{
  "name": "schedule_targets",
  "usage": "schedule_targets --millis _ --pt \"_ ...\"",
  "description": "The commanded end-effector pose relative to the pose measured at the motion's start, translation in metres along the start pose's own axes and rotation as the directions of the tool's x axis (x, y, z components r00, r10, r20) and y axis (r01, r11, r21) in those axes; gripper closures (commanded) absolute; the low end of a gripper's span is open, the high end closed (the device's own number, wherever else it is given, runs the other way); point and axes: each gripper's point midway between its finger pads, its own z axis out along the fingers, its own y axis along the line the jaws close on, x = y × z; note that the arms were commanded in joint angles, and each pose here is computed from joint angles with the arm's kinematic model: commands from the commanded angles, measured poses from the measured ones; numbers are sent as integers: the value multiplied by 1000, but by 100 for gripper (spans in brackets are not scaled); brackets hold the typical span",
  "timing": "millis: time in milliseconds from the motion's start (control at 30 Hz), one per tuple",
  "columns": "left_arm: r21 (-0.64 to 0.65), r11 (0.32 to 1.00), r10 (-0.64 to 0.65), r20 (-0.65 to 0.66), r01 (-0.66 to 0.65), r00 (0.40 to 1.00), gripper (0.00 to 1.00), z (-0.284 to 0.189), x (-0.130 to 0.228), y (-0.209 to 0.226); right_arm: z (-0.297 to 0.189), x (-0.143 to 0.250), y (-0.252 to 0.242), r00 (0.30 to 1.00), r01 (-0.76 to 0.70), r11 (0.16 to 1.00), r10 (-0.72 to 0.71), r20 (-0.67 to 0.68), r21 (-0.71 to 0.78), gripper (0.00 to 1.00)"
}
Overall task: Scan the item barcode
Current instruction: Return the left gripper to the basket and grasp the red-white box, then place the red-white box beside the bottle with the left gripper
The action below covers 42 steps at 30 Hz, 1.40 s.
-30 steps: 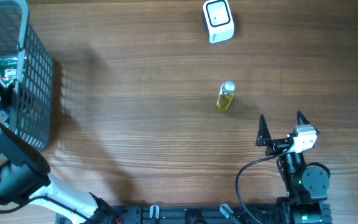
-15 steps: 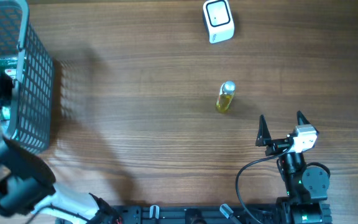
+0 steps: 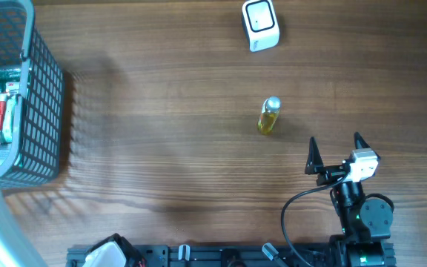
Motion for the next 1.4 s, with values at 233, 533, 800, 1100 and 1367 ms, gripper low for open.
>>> schedule_targets --millis 233,533,800,1100,1367 --pt "103 993 107 -512 -63 852 66 23 174 -105 0 -1 0 1000 12 1000 -12 4 -2 0" --pt "144 971 238 -693 -192 681 65 45 335 -164 0 -1 0 1000 12 1000 -12 4 -2 0" --pt "131 958 263 -757 -256 598 67 42 452 -193 0 -1 0 1000 12 1000 -12 4 -2 0" --pt "157 914 357 -750 -374 557 66 40 529 -200 0 -1 0 1000 12 1000 -12 4 -2 0" --pt "124 923 323 -763 -363 560 32 43 540 -197 0 -1 0 1000 12 1000 -12 4 -2 0"
